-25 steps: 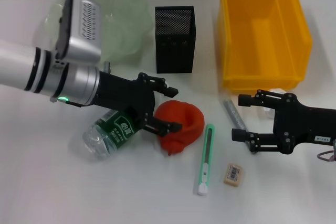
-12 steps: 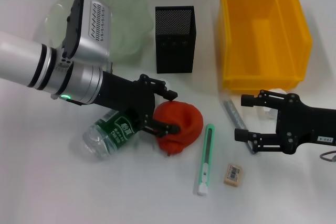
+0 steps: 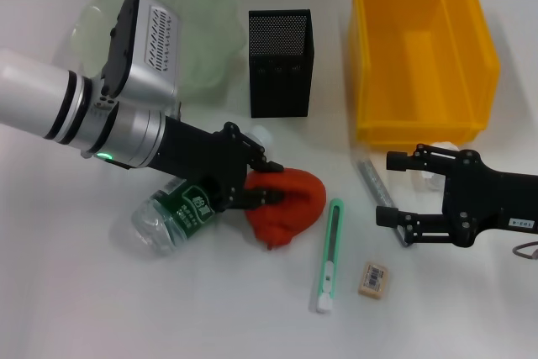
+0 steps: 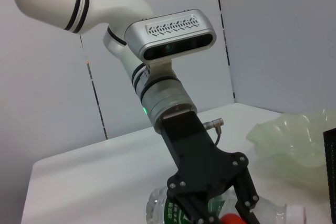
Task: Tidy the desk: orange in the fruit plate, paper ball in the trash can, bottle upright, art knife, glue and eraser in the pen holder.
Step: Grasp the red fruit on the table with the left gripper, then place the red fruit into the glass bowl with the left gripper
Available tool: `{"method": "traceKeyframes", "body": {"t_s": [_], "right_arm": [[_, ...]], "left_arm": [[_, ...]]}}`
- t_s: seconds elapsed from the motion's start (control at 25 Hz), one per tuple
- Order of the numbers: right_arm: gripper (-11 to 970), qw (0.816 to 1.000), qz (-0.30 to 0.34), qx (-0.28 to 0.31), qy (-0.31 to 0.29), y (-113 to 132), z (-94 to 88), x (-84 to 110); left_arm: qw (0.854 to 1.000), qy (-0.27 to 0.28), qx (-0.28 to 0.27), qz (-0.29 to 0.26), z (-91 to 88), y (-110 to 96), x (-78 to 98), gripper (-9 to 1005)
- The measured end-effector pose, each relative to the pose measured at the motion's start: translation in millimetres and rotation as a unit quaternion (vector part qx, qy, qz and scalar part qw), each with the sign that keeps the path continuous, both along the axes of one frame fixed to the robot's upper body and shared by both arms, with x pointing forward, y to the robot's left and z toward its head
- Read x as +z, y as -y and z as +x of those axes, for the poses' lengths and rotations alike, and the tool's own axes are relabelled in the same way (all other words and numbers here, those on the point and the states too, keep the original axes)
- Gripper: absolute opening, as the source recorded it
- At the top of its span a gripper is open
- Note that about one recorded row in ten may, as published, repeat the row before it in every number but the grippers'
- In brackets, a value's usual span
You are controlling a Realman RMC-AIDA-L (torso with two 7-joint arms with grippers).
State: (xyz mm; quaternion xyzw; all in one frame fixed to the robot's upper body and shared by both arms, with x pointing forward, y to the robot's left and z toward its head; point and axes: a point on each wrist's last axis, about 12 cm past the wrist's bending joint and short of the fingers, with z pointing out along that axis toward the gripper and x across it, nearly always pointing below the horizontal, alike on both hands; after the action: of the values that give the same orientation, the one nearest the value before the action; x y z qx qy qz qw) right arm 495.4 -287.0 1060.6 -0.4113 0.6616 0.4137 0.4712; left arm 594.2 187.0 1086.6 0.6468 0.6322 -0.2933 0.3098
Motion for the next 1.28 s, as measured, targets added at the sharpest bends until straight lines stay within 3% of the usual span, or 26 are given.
{"method": "traceKeyframes", "body": {"t_s": [0.52,0.64,0.76,0.88,0.92,0.96,1.0,1.16,1.2,1.24,1.28], "right_arm": [[827,1.0,0.0,-0.002,-0.002,1,-1.5,-0.9],[827,1.0,0.0,-0.002,-0.002,1,-2.1,-1.3],[827,1.0,0.0,-0.002,0.0,1,-2.5,-1.6],[827,1.0,0.0,-0.001,0.0,1,-2.6,-1.6],[827,1.0,0.0,-0.001,0.0,1,-2.7,-1.6],[827,1.0,0.0,-0.001,0.0,1,-2.7,-1.6],[827,1.0,0.0,0.001,0.0,0,-2.8,-1.7],[826,1.0,-0.001,0.001,0.0,0,-2.8,-1.8],[826,1.0,-0.001,0.002,0.0,0,-2.8,-1.8],[826,1.0,-0.001,0.002,0.0,0,-2.8,-1.8],[826,1.0,-0.001,0.003,0.0,0,-2.6,-1.7]], "left_arm": [[0.999,-0.003,0.008,-0.035,-0.4,0,5.7,132],[0.998,-0.004,0.012,-0.054,-0.9,-2,9.4,116],[0.994,0.004,0.035,-0.106,-1.8,-14,19.4,100],[0.994,0.004,0.035,-0.106,-1.8,-14,19.4,83],[0.988,0.015,0.055,-0.144,-3.3,-25,25.8,77],[0.988,0.015,0.055,-0.144,-3.3,-25,25.8,71],[0.974,0.034,0.095,-0.202,-7.0,-43,32.5,65],[0.966,0.044,0.116,-0.226,-8.4,-50,34.1,65],[0.946,0.062,0.163,-0.272,-11.6,-64,35.1,65],[0.946,0.062,0.163,-0.272,-11.6,-64,35.1,65],[0.936,0.07,0.183,-0.291,-13.0,-69,35.3,65]]}}
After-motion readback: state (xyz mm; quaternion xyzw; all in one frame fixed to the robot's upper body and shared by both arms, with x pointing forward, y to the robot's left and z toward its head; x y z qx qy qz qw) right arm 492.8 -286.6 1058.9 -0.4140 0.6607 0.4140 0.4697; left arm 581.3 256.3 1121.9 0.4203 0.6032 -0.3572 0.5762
